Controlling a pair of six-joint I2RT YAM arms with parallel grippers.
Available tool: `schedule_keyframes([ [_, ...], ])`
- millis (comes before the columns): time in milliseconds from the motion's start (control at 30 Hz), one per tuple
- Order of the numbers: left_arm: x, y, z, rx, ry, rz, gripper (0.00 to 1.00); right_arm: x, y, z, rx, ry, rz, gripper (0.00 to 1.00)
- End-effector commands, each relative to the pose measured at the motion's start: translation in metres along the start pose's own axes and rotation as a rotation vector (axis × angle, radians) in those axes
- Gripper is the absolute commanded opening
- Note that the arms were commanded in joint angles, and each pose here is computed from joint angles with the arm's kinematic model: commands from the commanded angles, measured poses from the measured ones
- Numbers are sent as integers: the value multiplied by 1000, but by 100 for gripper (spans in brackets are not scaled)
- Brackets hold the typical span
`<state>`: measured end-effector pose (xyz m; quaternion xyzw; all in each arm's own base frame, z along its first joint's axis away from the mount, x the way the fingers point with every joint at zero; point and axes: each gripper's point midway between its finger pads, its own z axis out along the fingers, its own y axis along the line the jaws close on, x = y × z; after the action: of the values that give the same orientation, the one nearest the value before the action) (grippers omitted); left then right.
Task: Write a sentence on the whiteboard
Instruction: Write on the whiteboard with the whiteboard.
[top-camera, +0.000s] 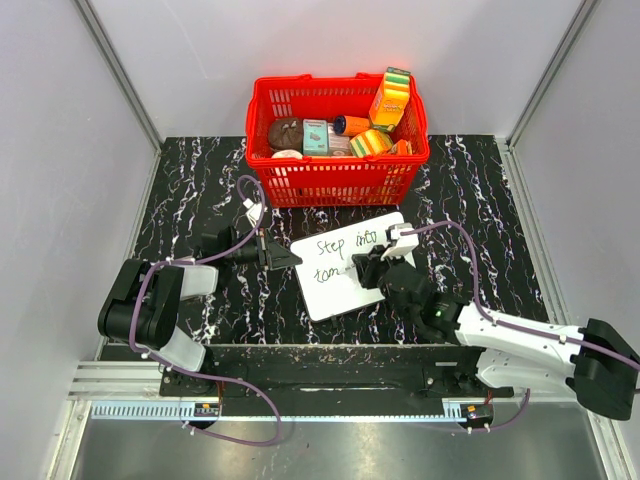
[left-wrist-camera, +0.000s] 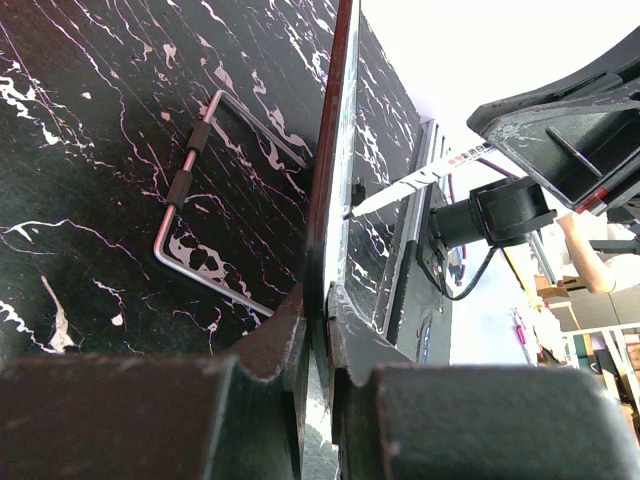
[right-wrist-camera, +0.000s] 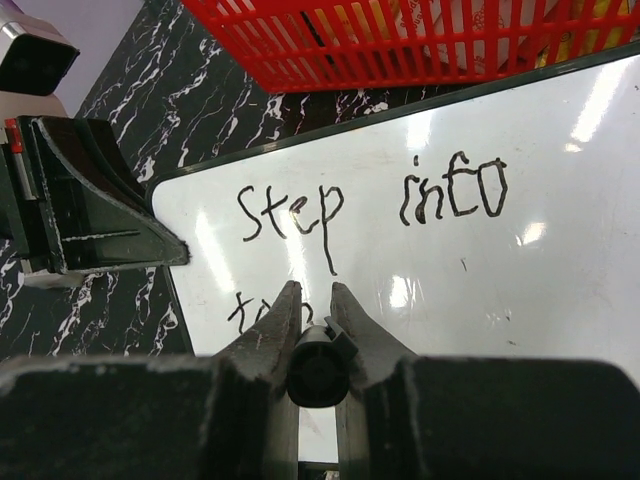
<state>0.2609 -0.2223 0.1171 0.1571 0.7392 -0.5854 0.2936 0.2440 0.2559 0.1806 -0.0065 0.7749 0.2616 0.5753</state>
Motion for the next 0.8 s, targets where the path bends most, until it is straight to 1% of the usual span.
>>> schedule_keyframes([
  [0,0,5,6,-5,5,84,0,-12,-6,-4,20,-28,0,0],
  [267,-1,5,6,-4,5,84,0,-50,8,-20,-54,-124,45,0],
  [767,-1,6,6,-8,4,83,0,-48,9,-18,-59,-93,-2,0],
])
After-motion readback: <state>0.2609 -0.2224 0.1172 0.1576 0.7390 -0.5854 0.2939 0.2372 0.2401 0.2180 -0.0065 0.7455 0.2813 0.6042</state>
